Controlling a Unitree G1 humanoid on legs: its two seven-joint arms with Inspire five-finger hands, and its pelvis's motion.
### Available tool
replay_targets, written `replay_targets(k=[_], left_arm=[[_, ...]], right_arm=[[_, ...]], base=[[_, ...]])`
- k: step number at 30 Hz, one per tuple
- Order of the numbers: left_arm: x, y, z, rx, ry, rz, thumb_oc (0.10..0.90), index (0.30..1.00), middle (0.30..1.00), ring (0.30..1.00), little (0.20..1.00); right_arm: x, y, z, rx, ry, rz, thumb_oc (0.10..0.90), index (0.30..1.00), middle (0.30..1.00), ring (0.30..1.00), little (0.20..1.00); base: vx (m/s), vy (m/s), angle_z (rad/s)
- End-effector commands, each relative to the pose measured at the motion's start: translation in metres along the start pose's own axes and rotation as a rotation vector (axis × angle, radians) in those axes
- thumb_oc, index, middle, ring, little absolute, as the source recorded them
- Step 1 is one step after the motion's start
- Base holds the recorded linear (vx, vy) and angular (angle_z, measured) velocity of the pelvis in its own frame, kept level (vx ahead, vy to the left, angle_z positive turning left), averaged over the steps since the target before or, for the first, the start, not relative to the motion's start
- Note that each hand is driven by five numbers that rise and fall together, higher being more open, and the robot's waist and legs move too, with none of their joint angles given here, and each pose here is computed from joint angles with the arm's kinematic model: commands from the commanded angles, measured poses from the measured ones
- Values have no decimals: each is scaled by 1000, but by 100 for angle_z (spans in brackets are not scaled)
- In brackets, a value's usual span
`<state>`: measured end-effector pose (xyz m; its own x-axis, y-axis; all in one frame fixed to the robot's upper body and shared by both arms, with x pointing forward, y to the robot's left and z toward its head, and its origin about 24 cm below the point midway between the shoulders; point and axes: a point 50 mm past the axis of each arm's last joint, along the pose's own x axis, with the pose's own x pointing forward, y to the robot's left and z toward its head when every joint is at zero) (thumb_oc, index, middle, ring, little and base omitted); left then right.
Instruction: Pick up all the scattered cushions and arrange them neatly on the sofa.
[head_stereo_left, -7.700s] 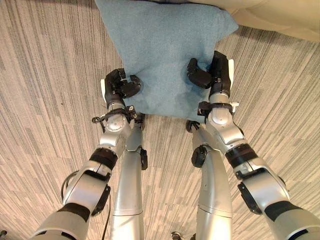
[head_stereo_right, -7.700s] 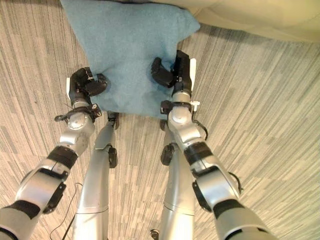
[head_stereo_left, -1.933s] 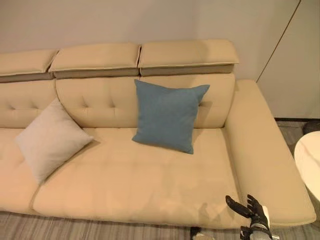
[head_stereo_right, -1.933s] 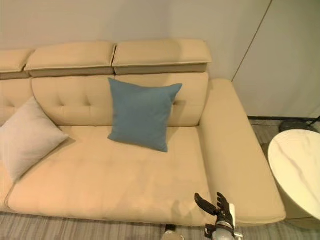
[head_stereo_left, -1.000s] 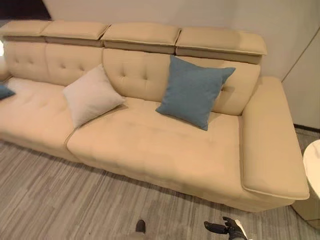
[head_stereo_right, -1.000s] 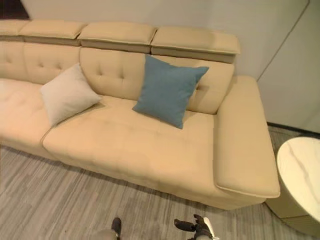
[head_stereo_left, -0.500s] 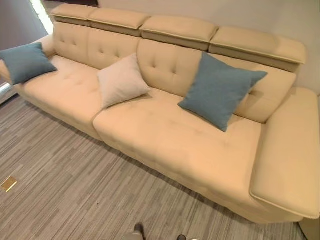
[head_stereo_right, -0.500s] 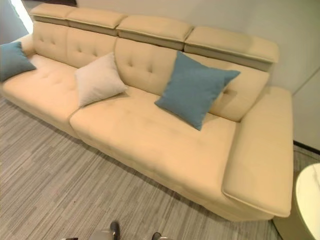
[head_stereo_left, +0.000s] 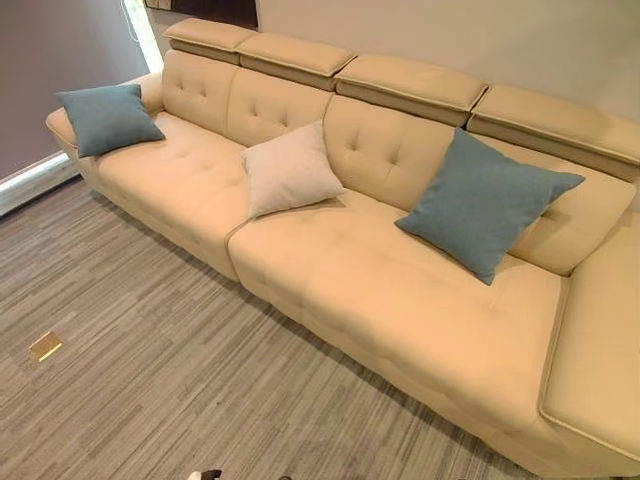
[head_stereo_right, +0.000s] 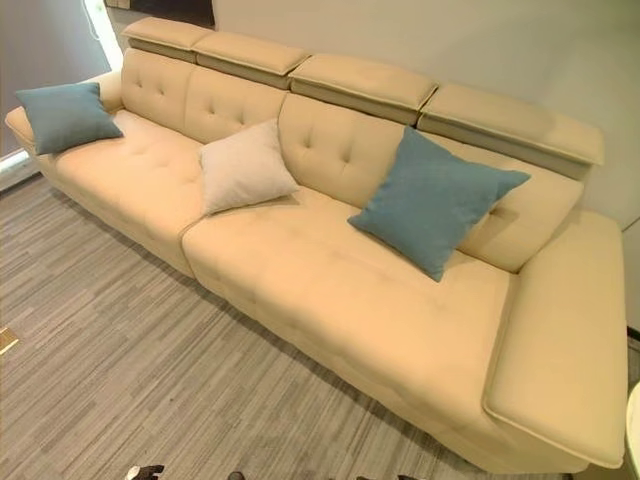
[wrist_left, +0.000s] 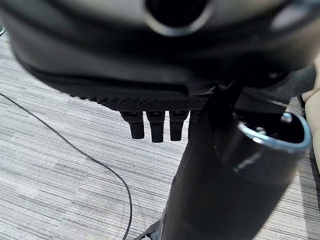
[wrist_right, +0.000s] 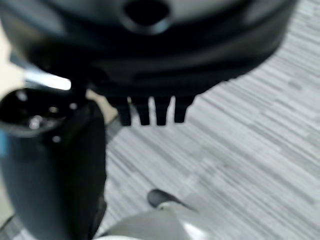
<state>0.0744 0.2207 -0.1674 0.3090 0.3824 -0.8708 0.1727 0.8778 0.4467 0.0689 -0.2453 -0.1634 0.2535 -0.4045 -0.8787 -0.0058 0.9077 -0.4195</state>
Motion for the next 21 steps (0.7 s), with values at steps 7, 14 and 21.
replay_targets(k=[7,14,21], left_arm=[[3,6,16,13,-42,4,800,900,900,900,900],[4,11,21,14,-60,17,800,900,900,900,900],[6,19,36,48,-112,39,800,900,900,900,900]], right_arm=[[2,-10,-2,-76,16,-30,800,900,900,900,900],[2,-13,-5,-80,24,-35,800,900,900,900,900],[2,-10,2,-88,2,-34,800,900,900,900,900]], base=[[1,10,1],[-3,5,6],[15,11,10]])
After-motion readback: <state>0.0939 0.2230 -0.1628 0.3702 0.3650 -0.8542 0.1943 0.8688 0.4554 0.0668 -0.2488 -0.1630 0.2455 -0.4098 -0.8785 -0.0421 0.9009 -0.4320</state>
